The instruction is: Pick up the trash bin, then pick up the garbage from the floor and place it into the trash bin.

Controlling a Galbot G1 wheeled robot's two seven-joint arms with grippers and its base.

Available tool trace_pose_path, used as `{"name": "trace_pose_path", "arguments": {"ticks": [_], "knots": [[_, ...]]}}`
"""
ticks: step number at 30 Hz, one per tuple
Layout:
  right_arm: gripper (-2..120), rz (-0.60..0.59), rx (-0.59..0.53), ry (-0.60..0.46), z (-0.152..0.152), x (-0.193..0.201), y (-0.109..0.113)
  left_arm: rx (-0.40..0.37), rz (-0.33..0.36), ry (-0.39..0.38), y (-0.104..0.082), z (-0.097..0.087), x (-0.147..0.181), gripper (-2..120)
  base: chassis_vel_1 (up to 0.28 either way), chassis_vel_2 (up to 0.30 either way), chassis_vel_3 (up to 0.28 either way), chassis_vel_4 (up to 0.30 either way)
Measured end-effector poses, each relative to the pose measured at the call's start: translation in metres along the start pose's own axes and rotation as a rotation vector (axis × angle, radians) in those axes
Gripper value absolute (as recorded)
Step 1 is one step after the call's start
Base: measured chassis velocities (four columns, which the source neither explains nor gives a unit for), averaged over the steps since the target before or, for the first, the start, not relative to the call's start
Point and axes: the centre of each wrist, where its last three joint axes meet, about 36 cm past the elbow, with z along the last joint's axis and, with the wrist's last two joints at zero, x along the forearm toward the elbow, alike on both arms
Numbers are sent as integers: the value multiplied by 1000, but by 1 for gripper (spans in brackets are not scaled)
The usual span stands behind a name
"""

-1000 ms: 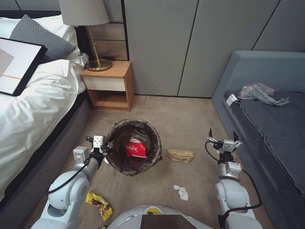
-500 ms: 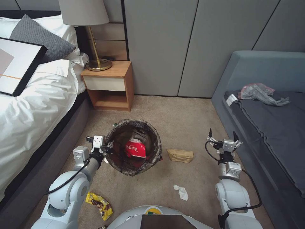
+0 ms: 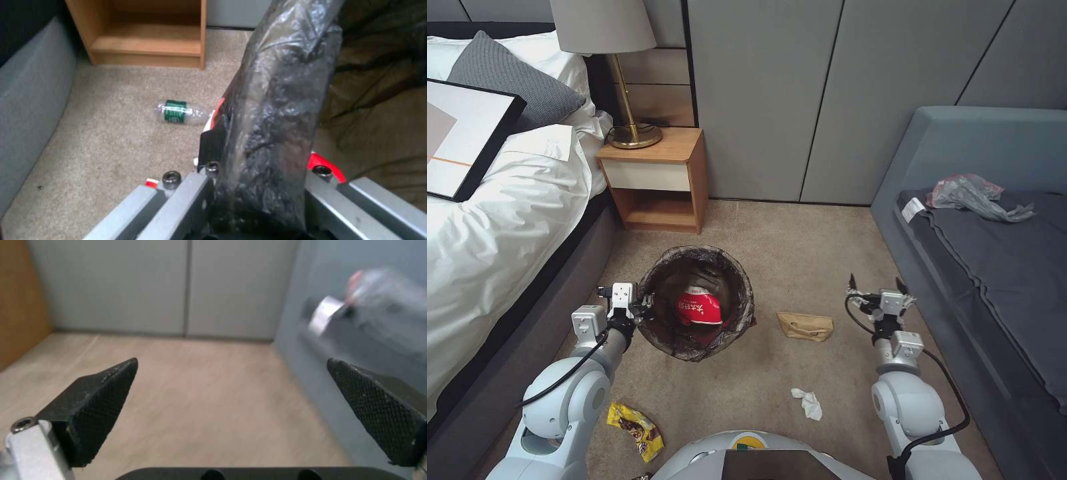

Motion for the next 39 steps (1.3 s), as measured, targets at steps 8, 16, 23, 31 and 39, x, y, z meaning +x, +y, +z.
{"name": "trace_pose_path", "arguments": {"ticks": [8,16,23,31,39], "knots": [[100,-52,-36,83,-7,3,9,4,11,0,-2,0,0,0,0,0,0,0],[100,-89,-12,164,-11,9,14,12,29,-17,-5,-4,4,0,0,0,0,0],[100,-206,-33,550,-34,15,21,24,67,-29,-11,-14,16,0,0,0,0,0],[100,-286,-77,727,-2,3,23,32,107,-43,-16,-19,24,0,0,0,0,0],[100,-264,-24,823,40,-3,25,32,112,-42,-16,-19,24,0,0,0,0,0]]}}
